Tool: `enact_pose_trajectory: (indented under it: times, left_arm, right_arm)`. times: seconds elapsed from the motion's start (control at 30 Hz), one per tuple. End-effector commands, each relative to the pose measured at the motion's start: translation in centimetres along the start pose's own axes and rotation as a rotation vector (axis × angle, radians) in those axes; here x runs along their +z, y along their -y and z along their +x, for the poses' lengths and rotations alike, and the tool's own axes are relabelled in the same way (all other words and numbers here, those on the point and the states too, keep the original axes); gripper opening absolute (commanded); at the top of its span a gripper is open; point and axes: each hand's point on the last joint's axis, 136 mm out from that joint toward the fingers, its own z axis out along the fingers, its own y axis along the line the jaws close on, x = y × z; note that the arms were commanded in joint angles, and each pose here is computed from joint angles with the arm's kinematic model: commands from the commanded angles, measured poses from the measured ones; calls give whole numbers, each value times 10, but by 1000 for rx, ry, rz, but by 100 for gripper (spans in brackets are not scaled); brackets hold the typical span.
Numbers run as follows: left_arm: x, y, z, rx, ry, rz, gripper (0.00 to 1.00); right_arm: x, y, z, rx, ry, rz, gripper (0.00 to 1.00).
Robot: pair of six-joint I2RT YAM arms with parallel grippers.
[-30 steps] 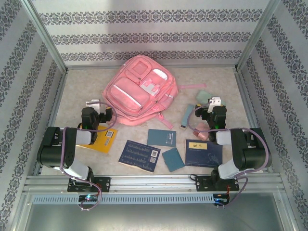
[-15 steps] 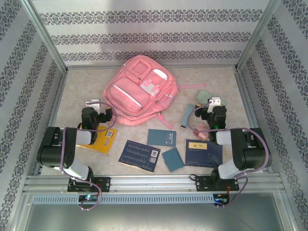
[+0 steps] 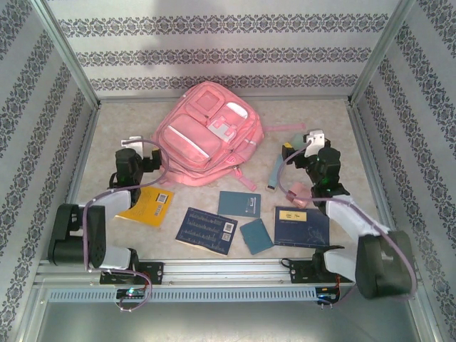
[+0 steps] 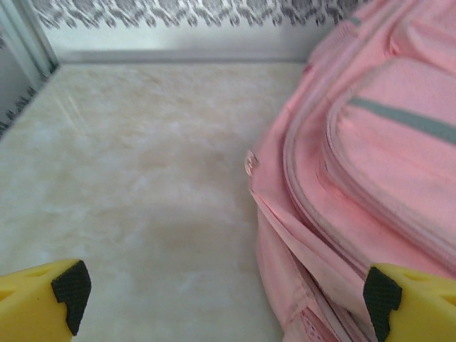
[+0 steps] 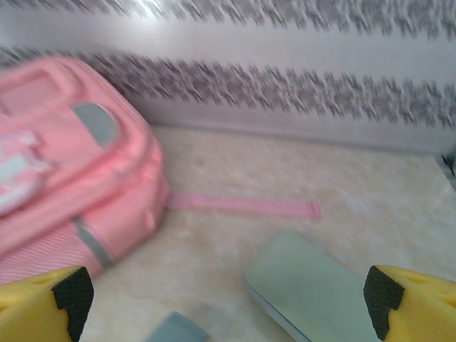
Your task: Pack the student bag
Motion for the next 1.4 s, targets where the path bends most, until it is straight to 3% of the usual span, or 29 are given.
enact_pose_trajectory:
  times: [0.0, 0.17, 0.33, 0.43, 0.57, 0.67, 0.77, 0.87, 0.93, 1.03, 1.13, 1.37]
  left_arm:
    - [-19, 2, -27, 15, 38, 12, 99]
    - [-61, 23, -90, -41, 110, 121, 100]
    - [-115, 68, -121, 99, -58, 257, 100]
    - [-140, 75, -142, 54, -79, 229, 100]
    - [-162, 56, -158, -186, -150, 119, 99]
    - [-170, 61, -149, -143, -273, 149, 99]
    - [-157, 69, -131, -297, -329, 181, 99]
    - [-148, 66, -104, -419, -441, 112, 99]
    - [-147, 70, -83, -424, -520, 109, 99]
    - [-149, 72, -60, -451, -543, 125, 99]
    - [-150, 81, -43, -460, -550, 188, 100]
    - [-124, 98, 15, -410, -760, 193, 100]
  right_arm:
    - [-24, -27, -19, -11, -2, -70, 98]
    - [-72, -82, -58, -4, -18, -235, 98]
    - [-116, -118, -82, 23, -37, -354, 98]
    - [-133, -117, -94, 37, -89, -309, 98]
    - [-151, -98, -109, 199, -199, -203, 98]
    - [-166, -78, -106, 283, -268, -132, 98]
    - [-162, -77, -100, 299, -248, -143, 98]
    - [-158, -85, -82, 232, -359, -154, 98]
    - [-162, -96, -73, 207, -416, -214, 98]
    - [-162, -94, -64, 254, -412, -205, 98]
    - [-162, -115, -53, 216, -456, -317, 98]
    - [-139, -154, 7, 261, -758, -408, 92]
